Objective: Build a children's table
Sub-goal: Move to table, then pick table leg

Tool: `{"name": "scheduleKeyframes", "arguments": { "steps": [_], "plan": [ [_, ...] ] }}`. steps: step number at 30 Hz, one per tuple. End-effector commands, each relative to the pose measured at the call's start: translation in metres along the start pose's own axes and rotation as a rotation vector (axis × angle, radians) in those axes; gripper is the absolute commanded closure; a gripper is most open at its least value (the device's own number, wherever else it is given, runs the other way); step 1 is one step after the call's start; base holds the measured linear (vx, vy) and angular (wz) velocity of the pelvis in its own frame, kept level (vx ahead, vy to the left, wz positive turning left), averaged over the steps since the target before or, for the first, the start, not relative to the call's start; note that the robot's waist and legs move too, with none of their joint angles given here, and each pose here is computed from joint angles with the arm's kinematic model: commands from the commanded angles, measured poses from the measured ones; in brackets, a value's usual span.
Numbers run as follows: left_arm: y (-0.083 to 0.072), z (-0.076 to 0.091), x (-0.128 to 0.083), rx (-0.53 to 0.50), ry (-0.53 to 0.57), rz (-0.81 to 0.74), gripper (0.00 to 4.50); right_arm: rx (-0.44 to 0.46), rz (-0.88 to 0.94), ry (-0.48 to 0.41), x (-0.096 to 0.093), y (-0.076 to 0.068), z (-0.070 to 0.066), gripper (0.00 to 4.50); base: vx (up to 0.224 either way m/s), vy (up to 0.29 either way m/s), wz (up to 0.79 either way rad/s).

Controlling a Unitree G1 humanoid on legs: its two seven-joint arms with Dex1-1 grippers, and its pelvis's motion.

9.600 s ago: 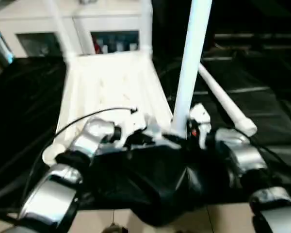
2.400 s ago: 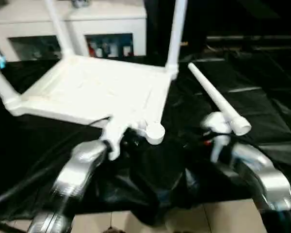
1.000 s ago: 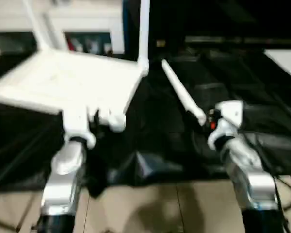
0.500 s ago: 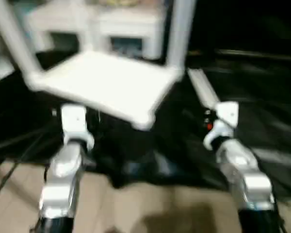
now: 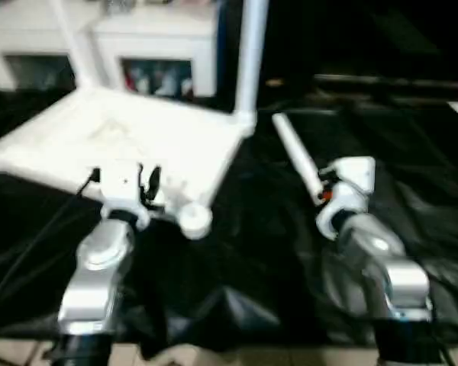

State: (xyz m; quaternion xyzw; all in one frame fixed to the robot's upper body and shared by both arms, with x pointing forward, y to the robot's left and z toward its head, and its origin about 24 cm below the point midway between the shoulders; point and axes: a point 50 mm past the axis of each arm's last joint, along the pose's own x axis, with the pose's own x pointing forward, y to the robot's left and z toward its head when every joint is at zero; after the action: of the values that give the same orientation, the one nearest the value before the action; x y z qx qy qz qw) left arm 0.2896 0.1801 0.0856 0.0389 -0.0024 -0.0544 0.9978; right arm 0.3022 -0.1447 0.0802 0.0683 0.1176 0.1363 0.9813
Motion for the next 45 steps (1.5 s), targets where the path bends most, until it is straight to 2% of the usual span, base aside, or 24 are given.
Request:
{"name": "scheduleKeyframes", "arguments": {
  "steps": [1, 2, 3, 4, 5, 6, 8, 9, 10, 12, 14, 15, 18, 22, 24, 28, 30, 38, 39, 41, 44, 45],
  "plan": [
    [-0.004, 0.013, 0.005, -0.017, -0.073, -0.047, 2.63, -0.045, -0.072, -0.011, -0.002, -0.016, 0.011, 0.31, 0.000, 0.000, 0.00],
    [-0.004, 0.017, 0.009, -0.026, -0.082, -0.076, 2.63, -0.070, -0.101, 0.006, 0.001, -0.022, 0.015, 0.27, 0.000, 0.000, 0.00],
    [-0.004, 0.017, 0.009, -0.026, -0.082, -0.076, 2.63, -0.070, -0.101, 0.006, 0.001, -0.022, 0.015, 0.20, 0.000, 0.000, 0.00],
    [-0.007, 0.021, 0.015, 0.005, -0.072, -0.160, 2.63, -0.112, -0.139, 0.069, 0.008, -0.034, 0.025, 0.09, -0.065, 0.007, 0.07],
    [-0.007, 0.021, 0.015, 0.005, -0.072, -0.160, 2.63, -0.112, -0.139, 0.069, 0.008, -0.034, 0.025, 0.09, -0.109, 0.016, 0.07],
    [-0.008, 0.023, 0.019, 0.022, -0.062, -0.218, 2.63, -0.129, -0.165, 0.123, 0.014, -0.041, 0.033, 0.03, -0.083, 0.013, 0.00],
    [-0.010, 0.024, 0.021, 0.033, -0.052, -0.275, 2.63, -0.155, -0.173, 0.197, 0.020, -0.047, 0.034, 0.03, -0.069, 0.024, -0.05],
    [-0.013, 0.026, 0.023, 0.044, -0.036, -0.373, 2.63, -0.159, -0.190, 0.241, 0.030, -0.054, 0.041, 0.03, -0.059, 0.024, -0.06],
    [-0.013, 0.026, 0.023, 0.044, -0.036, -0.373, 2.63, -0.159, -0.190, 0.241, 0.030, -0.054, 0.041, 0.03, 0.000, 0.000, 0.00],
    [-0.017, 0.030, 0.023, 0.059, -0.019, -0.506, 2.63, -0.161, -0.209, 0.274, 0.043, -0.061, 0.051, 0.03, 0.000, 0.000, 0.00],
    [-0.021, 0.033, 0.021, 0.055, 0.002, -0.602, 2.63, -0.202, -0.248, 0.359, 0.048, -0.067, 0.053, 0.03, 0.000, 0.000, 0.00],
    [-0.025, 0.037, 0.018, 0.062, 0.015, -0.697, 2.63, -0.241, -0.289, 0.429, 0.050, -0.073, 0.053, 0.03, 0.000, 0.000, 0.00],
    [-0.029, 0.040, 0.009, 0.058, 0.050, -0.841, 2.63, -0.210, -0.269, 0.477, 0.053, -0.077, 0.054, 0.03, 0.000, 0.000, 0.00],
    [-0.030, 0.044, 0.005, 0.084, 0.053, -0.918, 2.63, -0.183, -0.242, 0.538, 0.054, -0.079, 0.052, 0.03, 0.000, 0.000, 0.00],
    [-0.031, 0.046, 0.006, 0.095, 0.055, -0.944, 2.63, -0.136, -0.208, 0.601, 0.054, -0.081, 0.045, 0.03, 0.000, 0.000, 0.00],
    [-0.030, 0.049, 0.005, 0.104, 0.063, -0.962, 2.63, -0.078, -0.172, 0.653, 0.052, -0.082, 0.035, 0.03, 0.000, 0.000, 0.00],
    [-0.030, 0.050, 0.003, 0.107, 0.066, -0.970, 2.63, -0.069, -0.162, 0.675, 0.051, -0.083, 0.032, 0.32, 0.000, 0.000, 0.00],
    [-0.030, 0.052, -0.001, 0.105, 0.076, -1.014, 2.63, -0.067, -0.156, 0.705, 0.047, -0.088, 0.030, 0.94, 0.000, 0.000, 0.00],
    [-0.031, 0.052, -0.001, 0.105, 0.078, -1.021, 2.63, -0.068, -0.155, 0.710, 0.046, -0.089, 0.029, 1.14, 0.000, 0.000, 0.00],
    [-0.031, 0.052, -0.002, 0.103, 0.080, -1.029, 2.63, -0.067, -0.154, 0.713, 0.046, -0.089, 0.029, 1.14, 0.000, 0.000, 0.00],
    [-0.032, 0.054, -0.005, 0.086, 0.090, -1.061, 2.63, -0.068, -0.155, 0.727, 0.044, -0.091, 0.027, 1.54, 0.000, 0.000, 0.00],
    [-0.032, 0.053, -0.006, 0.087, 0.097, -1.074, 2.63, -0.070, -0.155, 0.729, 0.044, -0.092, 0.026, 1.54, 0.000, 0.000, 0.00]
  ]
}}
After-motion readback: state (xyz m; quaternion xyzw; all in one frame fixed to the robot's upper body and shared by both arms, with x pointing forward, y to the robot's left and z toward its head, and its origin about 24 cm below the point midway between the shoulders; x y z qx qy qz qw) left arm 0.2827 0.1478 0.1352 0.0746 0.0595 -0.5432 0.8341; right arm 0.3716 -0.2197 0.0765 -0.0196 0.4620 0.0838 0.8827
